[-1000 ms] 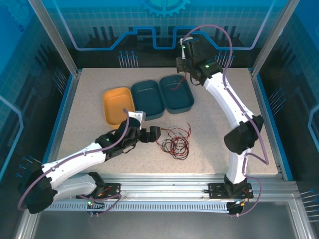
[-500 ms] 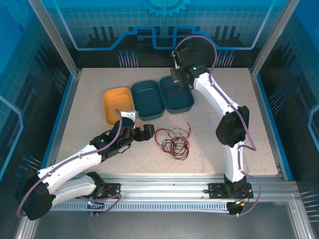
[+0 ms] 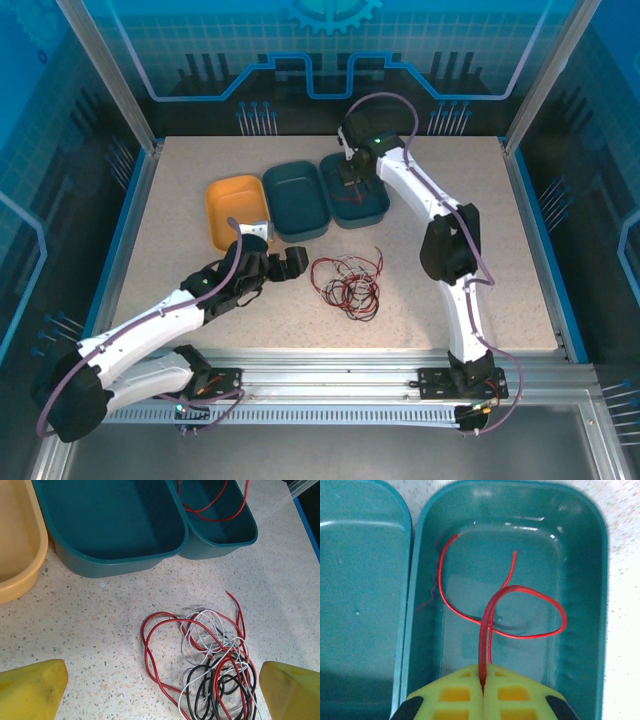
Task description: Untangle the cables
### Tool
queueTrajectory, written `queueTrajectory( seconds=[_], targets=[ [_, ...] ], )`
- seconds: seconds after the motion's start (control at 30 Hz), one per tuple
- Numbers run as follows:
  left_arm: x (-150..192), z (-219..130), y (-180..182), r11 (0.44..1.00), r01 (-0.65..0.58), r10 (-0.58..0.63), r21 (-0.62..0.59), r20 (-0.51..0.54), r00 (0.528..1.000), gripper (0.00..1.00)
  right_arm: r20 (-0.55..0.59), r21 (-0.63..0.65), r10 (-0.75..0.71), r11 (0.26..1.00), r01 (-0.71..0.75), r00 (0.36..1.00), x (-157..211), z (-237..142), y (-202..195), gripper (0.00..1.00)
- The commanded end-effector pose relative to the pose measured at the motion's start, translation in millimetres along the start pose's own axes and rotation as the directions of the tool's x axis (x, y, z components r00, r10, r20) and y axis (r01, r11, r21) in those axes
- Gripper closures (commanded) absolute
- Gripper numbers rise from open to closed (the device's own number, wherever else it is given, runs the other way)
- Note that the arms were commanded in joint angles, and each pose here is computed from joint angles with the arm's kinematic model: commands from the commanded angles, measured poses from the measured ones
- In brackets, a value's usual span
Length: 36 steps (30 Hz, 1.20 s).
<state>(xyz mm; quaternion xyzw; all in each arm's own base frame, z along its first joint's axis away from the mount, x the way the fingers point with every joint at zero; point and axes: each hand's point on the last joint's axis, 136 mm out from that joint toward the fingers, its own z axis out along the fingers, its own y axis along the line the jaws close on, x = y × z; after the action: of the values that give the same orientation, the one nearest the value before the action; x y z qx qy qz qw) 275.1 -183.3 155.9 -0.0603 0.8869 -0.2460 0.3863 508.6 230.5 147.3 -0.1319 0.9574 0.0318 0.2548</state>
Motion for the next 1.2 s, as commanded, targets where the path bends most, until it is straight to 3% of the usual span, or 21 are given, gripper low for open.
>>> queueTrajectory(
  seconds=[0.0, 0.23, 0.57, 0.87, 1.0, 1.17],
  targets=[
    [6, 4, 4, 0.999, 0.032, -0.032, 0.002, -0.016, 0.999, 0.01, -0.097, 0.004, 0.029, 1.0, -0.028, 0.995, 15, 16, -7, 1.0],
    [8, 5, 12, 0.997, 0.07, -0.07, -0.024, -0.012, 0.997, 0.01, -0.161, 0.063, 0.041, 0.998, -0.031, 0.986, 30, 48, -21, 1.0],
    [6, 1, 17, 0.996, 0.077, -0.076, -0.05, 0.003, 0.997, 0.01, -0.204, 0.047, 0.073, 0.997, -0.064, 0.976, 37, 82, -24, 1.0],
    [3, -2, 18, 0.992, 0.122, -0.12, -0.029, 0.049, 0.992, 0.01, -0.196, 0.021, 0.063, 0.998, -0.06, 0.979, 32, 73, -22, 1.0],
    [1, -5, 21, 0.991, 0.129, -0.127, -0.031, 0.066, 0.99, 0.01, -0.155, 0.017, 0.064, 0.998, -0.062, 0.986, 20, 47, -22, 0.87],
    [2, -5, 20, 0.992, 0.126, -0.125, -0.027, 0.063, 0.99, 0.01, -0.091, 0.039, 0.056, 0.998, -0.053, 0.994, 6, 8, -25, 0.64]
  ],
)
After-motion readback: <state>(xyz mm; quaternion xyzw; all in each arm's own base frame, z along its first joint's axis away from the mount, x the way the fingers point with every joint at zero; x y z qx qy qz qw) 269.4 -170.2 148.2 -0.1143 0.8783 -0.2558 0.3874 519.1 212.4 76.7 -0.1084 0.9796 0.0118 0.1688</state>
